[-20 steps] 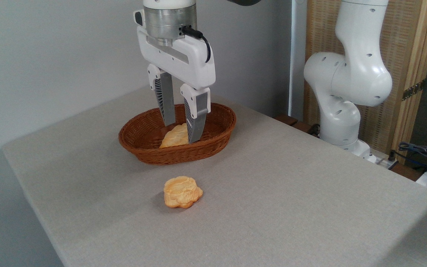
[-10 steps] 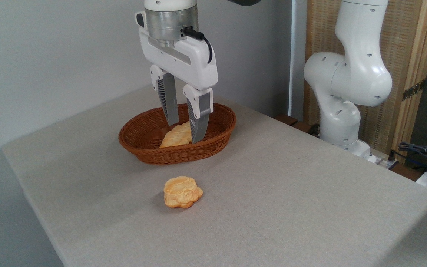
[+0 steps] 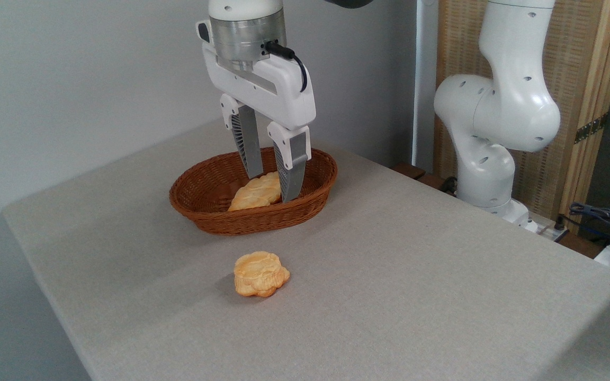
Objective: Put bread into the basket
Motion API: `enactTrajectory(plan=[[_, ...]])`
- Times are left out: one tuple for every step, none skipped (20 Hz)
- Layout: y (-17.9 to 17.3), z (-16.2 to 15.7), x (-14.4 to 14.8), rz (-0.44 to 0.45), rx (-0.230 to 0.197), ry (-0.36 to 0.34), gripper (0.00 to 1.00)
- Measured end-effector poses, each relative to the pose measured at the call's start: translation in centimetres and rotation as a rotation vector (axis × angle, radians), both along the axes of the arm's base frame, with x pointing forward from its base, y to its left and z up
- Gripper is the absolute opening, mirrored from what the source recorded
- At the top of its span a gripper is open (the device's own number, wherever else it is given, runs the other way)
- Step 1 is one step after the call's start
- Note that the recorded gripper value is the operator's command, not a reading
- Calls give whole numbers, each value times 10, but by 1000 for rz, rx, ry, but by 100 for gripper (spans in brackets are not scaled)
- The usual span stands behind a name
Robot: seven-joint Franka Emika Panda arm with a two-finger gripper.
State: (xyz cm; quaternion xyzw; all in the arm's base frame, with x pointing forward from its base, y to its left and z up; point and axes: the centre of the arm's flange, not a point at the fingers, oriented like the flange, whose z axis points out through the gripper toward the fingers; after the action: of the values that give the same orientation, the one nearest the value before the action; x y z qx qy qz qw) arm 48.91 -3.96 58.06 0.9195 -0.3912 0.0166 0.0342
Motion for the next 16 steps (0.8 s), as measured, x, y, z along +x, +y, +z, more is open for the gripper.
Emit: enactTrajectory(plan=[[0,0,0,0,0,0,100],[0,0,0,0,0,1,100],[-1,-1,0,-3,0,2,100],[-3,-2,0,-7,1,5,100],[-4,-4,0,-10,2,8,100],[-6,-7,0,-13,3,14,100],[-7,-10,0,-15,3,19,100],[-7,-14,0,-15,4,22,100],[-7,-19,2,-14,4,17,100],[-7,-26,3,-12,3,9,100],[-7,-35,5,-9,3,-3,100],[-7,-45,7,-6,3,-19,100],[-6,-54,9,-3,2,-31,100],[-6,-62,10,0,2,-39,100],[-6,-69,10,2,3,-42,100],[-5,-75,11,3,3,-46,100]])
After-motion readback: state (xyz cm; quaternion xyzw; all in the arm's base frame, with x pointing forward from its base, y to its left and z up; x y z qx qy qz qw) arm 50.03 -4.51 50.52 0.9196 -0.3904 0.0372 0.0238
